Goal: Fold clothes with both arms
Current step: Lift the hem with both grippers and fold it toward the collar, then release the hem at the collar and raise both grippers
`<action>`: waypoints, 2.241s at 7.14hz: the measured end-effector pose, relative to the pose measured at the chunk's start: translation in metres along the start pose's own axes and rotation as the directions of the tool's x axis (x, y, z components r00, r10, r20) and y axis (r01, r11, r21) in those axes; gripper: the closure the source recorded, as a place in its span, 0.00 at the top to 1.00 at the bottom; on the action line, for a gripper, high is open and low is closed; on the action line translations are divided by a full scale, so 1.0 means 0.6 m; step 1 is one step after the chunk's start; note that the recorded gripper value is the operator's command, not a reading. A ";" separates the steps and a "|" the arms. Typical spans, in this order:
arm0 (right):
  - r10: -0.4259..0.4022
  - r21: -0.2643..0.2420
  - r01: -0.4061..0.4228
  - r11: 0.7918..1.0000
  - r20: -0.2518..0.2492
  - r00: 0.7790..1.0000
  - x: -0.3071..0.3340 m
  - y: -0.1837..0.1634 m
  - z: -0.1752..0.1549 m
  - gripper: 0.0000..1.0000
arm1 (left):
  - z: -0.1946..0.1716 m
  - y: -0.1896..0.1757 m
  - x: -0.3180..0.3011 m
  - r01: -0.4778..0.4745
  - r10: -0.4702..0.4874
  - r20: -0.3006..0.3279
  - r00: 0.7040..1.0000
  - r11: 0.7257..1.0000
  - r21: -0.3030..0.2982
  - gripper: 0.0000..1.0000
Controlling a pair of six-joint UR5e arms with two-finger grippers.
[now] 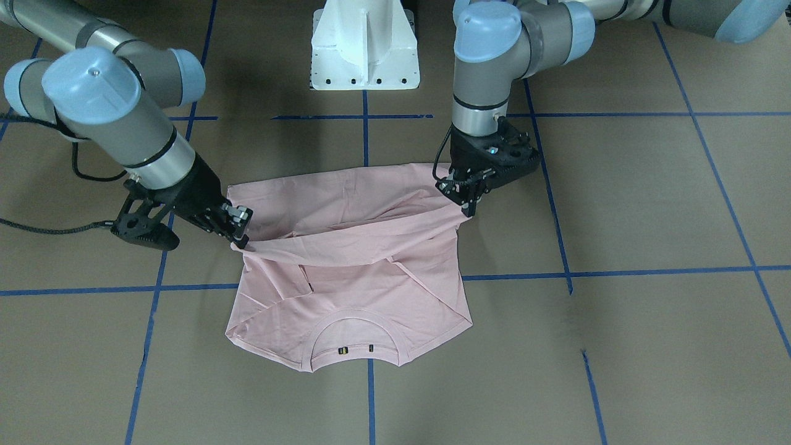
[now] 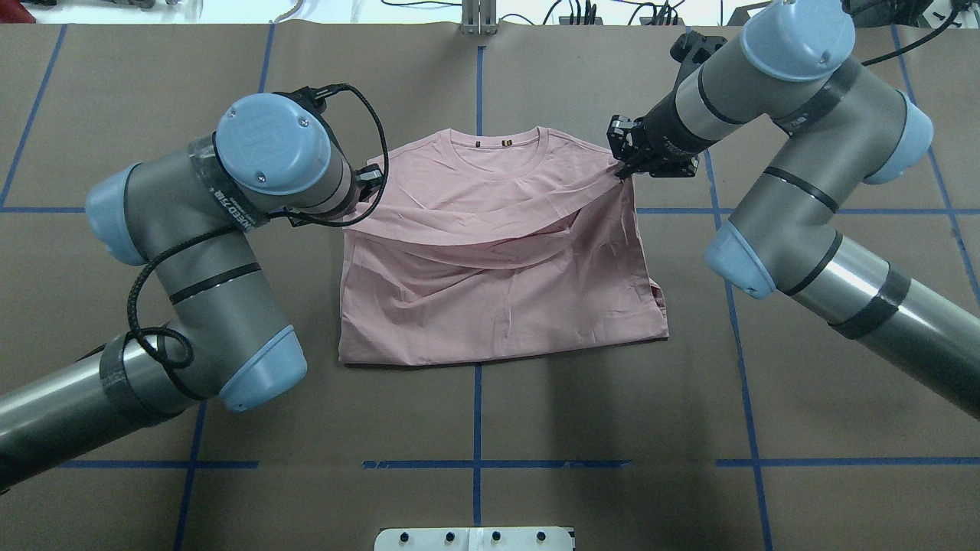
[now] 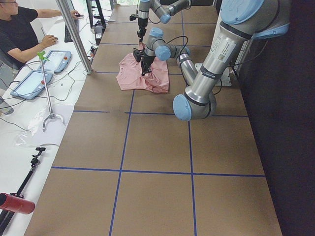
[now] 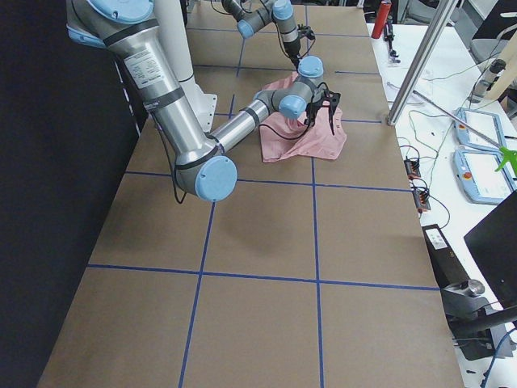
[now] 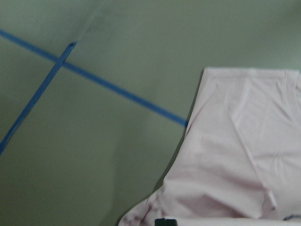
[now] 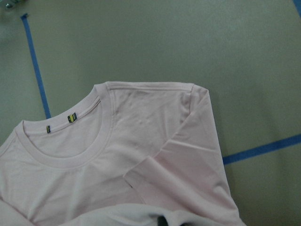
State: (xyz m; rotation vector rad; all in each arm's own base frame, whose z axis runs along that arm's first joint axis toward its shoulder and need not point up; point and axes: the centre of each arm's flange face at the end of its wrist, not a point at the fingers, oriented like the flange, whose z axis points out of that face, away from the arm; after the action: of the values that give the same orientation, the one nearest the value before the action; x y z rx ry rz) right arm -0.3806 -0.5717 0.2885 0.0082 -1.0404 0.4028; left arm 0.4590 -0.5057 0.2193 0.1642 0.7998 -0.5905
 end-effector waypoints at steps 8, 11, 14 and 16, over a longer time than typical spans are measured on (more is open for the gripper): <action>0.087 0.081 -0.081 0.993 -0.081 0.993 -0.021 -0.186 0.120 0.00 | 0.192 -0.124 0.018 0.029 -0.028 -0.026 0.999 0.997 0.067 0.00; 0.088 0.088 -0.081 0.993 -0.086 0.992 -0.029 -0.189 0.124 0.00 | 0.198 -0.129 0.020 0.031 -0.029 -0.026 0.999 0.997 0.070 0.00; 0.060 0.073 -0.055 0.996 -0.067 0.996 -0.044 -0.164 0.130 1.00 | 0.177 -0.125 0.053 0.028 -0.025 -0.054 0.998 0.997 0.067 1.00; -0.006 0.072 0.010 0.997 -0.047 0.999 -0.020 -0.158 0.139 1.00 | 0.175 -0.127 0.054 -0.003 0.006 -0.051 0.999 0.998 0.070 1.00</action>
State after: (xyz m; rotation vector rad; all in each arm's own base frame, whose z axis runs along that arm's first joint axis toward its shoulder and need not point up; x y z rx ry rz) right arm -0.4248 -0.6801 0.3384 0.0675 -0.9791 0.4312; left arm 0.5005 -0.6202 0.2750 0.2460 0.8291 -0.6122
